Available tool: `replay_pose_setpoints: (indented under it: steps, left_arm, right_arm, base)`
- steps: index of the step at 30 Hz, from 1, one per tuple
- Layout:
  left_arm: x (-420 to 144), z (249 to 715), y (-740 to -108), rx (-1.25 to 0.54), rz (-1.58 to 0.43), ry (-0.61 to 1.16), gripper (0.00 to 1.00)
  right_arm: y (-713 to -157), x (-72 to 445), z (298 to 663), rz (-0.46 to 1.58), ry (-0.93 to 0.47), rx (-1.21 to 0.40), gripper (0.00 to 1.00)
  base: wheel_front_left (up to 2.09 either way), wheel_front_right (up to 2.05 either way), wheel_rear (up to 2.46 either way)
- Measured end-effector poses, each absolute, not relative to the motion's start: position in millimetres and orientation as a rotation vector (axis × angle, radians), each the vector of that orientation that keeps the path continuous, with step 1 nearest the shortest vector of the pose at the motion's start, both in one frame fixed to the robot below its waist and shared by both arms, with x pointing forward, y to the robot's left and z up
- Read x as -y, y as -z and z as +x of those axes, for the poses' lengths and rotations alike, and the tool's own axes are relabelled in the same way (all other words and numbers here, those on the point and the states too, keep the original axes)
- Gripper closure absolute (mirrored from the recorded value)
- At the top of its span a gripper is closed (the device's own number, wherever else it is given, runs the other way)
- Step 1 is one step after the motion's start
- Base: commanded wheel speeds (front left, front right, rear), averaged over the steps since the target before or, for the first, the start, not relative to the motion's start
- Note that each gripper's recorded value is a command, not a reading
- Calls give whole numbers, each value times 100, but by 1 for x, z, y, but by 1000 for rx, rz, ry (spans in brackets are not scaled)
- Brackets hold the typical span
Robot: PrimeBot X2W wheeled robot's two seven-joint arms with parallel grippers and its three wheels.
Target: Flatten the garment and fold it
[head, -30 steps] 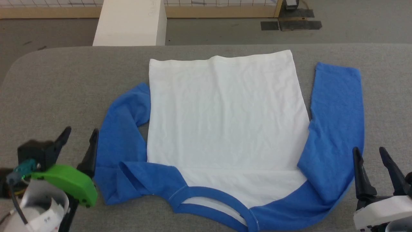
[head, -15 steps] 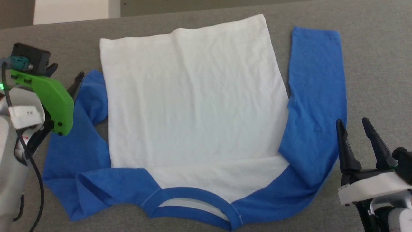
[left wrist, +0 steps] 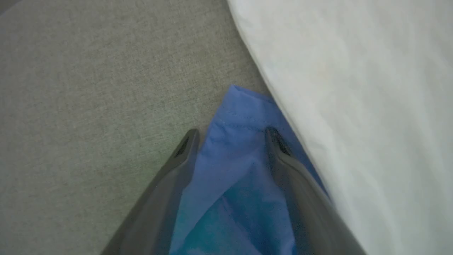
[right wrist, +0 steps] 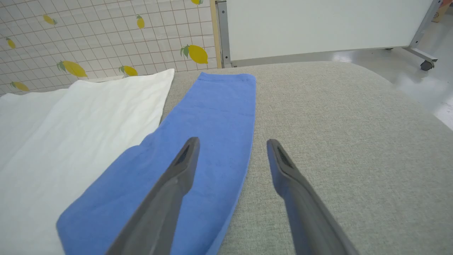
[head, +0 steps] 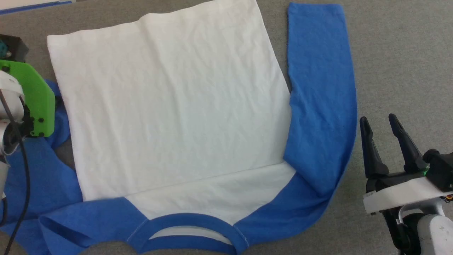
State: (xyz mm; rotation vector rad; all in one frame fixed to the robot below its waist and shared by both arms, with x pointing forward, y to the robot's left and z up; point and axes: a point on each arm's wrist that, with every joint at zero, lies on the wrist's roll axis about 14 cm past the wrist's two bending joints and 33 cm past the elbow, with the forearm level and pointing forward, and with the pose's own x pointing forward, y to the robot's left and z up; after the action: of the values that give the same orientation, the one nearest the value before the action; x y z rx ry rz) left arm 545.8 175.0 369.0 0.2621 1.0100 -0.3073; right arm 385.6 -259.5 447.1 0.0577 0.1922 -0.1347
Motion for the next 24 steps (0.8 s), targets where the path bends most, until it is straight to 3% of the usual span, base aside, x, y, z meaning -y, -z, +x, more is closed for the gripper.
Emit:
replay_pose_setpoints:
  steps: [1, 2, 3, 4, 7, 15, 24]
  left_arm:
    - [-175, 544, -367, -1039, 241, 293, 0]
    - [-175, 543, -366, -1063, 221, 280, 8]
    - [-175, 542, -366, -1076, 211, 276, 70]
    - [-175, 541, -367, -1084, 198, 269, 100]
    - [-175, 541, -376, -1038, 173, 260, 100]
    - [-214, 555, -439, -616, 148, 129, 100]
    - [-301, 509, -516, -366, 135, -137, 100]
  right_arm:
    - [-446, 260, 385, 57, 136, -197, 0]
    - [-444, 260, 385, 57, 136, -201, 0]
    - [-444, 259, 385, 57, 135, -203, 0]
    - [-443, 259, 385, 57, 132, -204, 0]
    - [-444, 255, 387, 58, 117, -202, 0]
    - [-458, 252, 389, 43, 100, -167, 0]
    - [-471, 235, 375, 53, 51, -166, 0]
  base:
    - [0, 0, 0]
    - [0, 0, 0]
    - [0, 0, 0]
    - [0, 0, 0]
    - [0, 0, 0]
    - [0, 0, 0]
    - [0, 0, 0]
